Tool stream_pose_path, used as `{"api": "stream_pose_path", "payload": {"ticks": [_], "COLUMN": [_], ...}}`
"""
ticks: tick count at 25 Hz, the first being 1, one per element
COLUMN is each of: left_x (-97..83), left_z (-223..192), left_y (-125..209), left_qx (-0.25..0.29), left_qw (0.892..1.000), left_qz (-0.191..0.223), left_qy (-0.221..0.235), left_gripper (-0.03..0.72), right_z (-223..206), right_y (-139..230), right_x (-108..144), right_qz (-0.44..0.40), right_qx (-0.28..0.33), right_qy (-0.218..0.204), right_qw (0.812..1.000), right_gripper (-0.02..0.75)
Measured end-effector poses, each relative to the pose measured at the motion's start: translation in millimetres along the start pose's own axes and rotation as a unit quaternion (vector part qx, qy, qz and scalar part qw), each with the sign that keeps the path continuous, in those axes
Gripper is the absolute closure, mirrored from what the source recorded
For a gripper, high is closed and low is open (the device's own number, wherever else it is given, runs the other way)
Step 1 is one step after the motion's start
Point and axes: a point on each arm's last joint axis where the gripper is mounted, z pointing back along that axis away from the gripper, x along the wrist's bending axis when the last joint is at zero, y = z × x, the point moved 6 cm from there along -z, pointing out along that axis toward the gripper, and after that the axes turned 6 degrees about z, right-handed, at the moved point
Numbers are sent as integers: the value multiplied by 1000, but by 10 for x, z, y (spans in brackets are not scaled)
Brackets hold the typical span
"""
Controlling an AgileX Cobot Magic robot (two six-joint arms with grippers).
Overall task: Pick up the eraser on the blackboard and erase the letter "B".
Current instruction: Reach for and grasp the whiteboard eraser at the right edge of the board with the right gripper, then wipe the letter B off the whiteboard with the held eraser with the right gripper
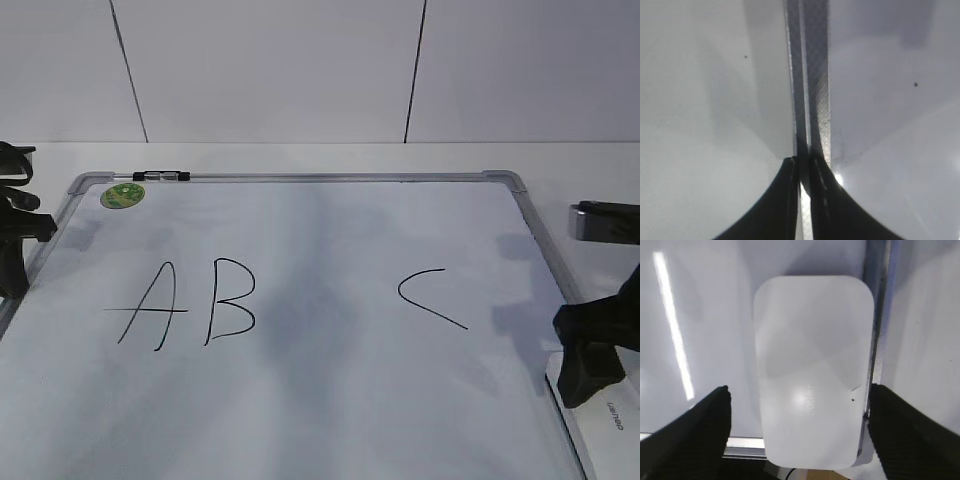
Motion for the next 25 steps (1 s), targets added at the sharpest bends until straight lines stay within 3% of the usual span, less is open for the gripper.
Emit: {"api": "stream_pose_path", "payload": {"ticks": [8, 25], "left_x": [3, -6], "left_z": [0, 0], "left_y": [-3, -3], "left_qx": [-1, -1], "left_qw": [1000, 1000], "left_qz": [1, 3], "left_qy": [1, 4], "left_gripper": [669, 669], "right_z": [-146, -200], "right_y": [-38, -109], "right_x": [-95, -57], "right_qz": [-6, -16], "right_qx": [27, 16], "right_qy": [31, 18], "right_qw": [999, 1000], "right_gripper": [70, 86]}}
